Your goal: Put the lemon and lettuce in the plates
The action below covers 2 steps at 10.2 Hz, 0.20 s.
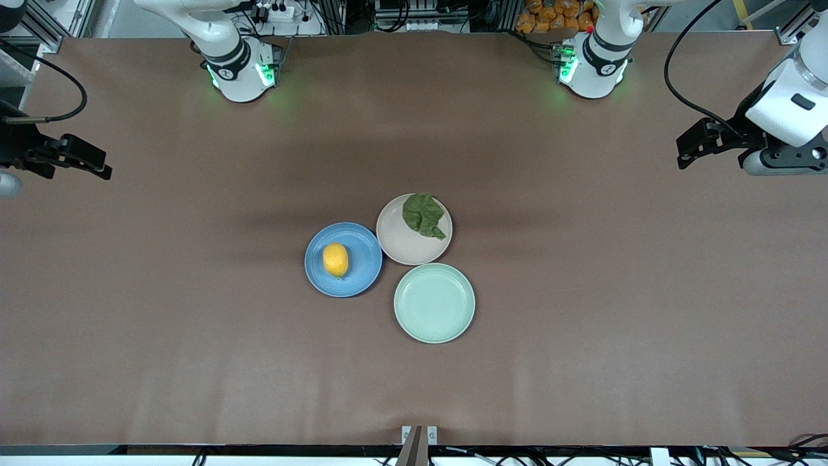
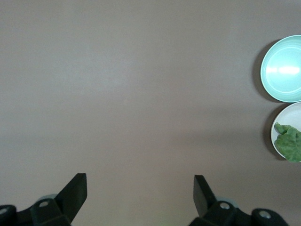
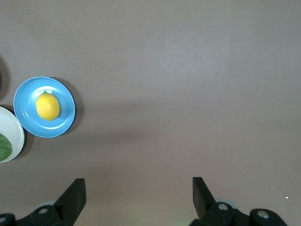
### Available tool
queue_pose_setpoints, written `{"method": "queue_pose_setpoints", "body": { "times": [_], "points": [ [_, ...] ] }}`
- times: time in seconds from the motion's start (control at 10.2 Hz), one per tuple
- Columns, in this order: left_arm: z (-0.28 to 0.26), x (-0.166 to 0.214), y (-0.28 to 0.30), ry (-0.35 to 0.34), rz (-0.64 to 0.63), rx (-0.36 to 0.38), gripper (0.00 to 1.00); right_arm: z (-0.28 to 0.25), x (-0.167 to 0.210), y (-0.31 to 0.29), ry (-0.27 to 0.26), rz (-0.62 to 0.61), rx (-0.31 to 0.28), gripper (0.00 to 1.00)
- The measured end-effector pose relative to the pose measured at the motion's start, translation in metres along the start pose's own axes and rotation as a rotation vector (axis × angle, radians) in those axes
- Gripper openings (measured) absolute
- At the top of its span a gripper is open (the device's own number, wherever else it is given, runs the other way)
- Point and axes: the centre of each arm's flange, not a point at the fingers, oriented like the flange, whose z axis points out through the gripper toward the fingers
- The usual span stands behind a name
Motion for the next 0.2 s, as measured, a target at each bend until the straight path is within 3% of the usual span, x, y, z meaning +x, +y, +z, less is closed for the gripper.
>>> {"method": "queue_pose_setpoints", "body": {
  "times": [0.2],
  "points": [
    [-0.0008, -0.0003, 0.0000, -0.001, 0.000, 0.000, 1.00, 0.0011, -0.0011, -0.0043, -0.011, -0.008, 0.001, 1.00]
  ]
}}
